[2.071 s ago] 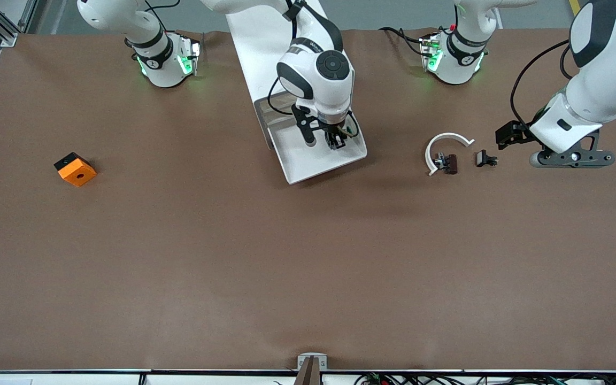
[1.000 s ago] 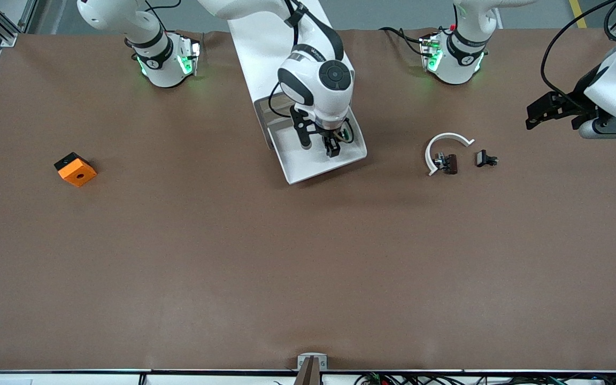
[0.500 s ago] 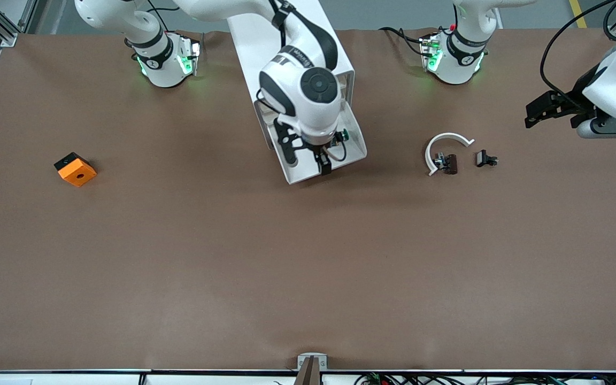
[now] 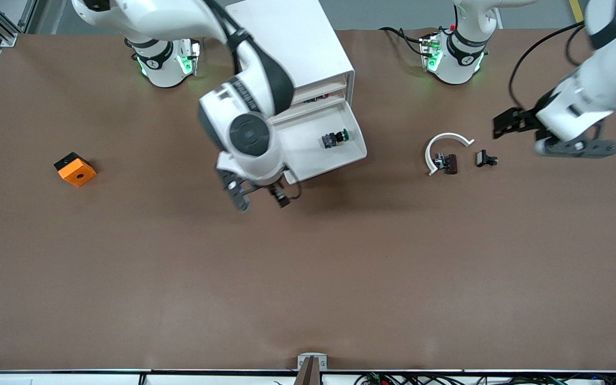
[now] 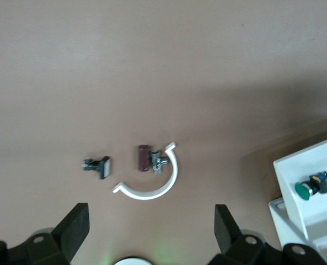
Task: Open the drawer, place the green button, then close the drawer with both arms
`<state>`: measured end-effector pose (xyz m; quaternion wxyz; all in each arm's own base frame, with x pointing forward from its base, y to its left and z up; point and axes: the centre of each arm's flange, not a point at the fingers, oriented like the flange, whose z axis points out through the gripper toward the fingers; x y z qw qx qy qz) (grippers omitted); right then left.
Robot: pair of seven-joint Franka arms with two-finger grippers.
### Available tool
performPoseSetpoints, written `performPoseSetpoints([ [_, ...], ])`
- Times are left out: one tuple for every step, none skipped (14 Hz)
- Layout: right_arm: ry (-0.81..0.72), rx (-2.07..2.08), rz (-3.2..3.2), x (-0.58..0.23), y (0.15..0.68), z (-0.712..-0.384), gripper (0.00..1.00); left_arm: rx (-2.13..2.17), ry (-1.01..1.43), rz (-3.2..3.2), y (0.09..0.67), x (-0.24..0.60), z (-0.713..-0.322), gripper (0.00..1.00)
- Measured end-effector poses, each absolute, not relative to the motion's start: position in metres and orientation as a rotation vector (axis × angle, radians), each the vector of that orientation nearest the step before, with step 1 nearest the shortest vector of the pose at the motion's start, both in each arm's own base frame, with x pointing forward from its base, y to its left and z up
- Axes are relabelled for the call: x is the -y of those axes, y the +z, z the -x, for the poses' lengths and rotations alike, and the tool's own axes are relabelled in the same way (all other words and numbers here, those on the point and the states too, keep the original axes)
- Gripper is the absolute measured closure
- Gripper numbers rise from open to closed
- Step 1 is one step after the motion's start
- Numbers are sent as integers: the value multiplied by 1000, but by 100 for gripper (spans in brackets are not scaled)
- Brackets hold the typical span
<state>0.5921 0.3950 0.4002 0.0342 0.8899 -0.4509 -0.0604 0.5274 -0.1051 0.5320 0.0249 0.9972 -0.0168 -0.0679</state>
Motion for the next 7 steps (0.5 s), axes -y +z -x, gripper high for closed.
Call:
performPoseSetpoints([
  [-186, 1310, -2795, -366, 413, -609, 0, 42, -211, -3084, 514, 122, -531, 0],
  [-193, 1235, -2841, -336, 423, -623, 0, 33, -213, -3082, 496, 139, -535, 0],
  [-214, 1156, -2871, -305, 430, -634, 0, 19, -214, -3077, 479, 155, -539, 0],
  [-242, 1068, -2898, -277, 433, -642, 0, -4, -209, -3069, 461, 172, -544, 0],
  [-265, 977, -2928, -251, 436, -650, 0, -32, -204, -3058, 444, 186, -548, 0],
  [-283, 888, -2958, -227, 440, -657, 0, -62, -199, -3045, 427, 200, -553, 0],
  [-299, 797, -2991, -200, 448, -662, 0, -86, -198, -3033, 410, 213, -557, 0],
])
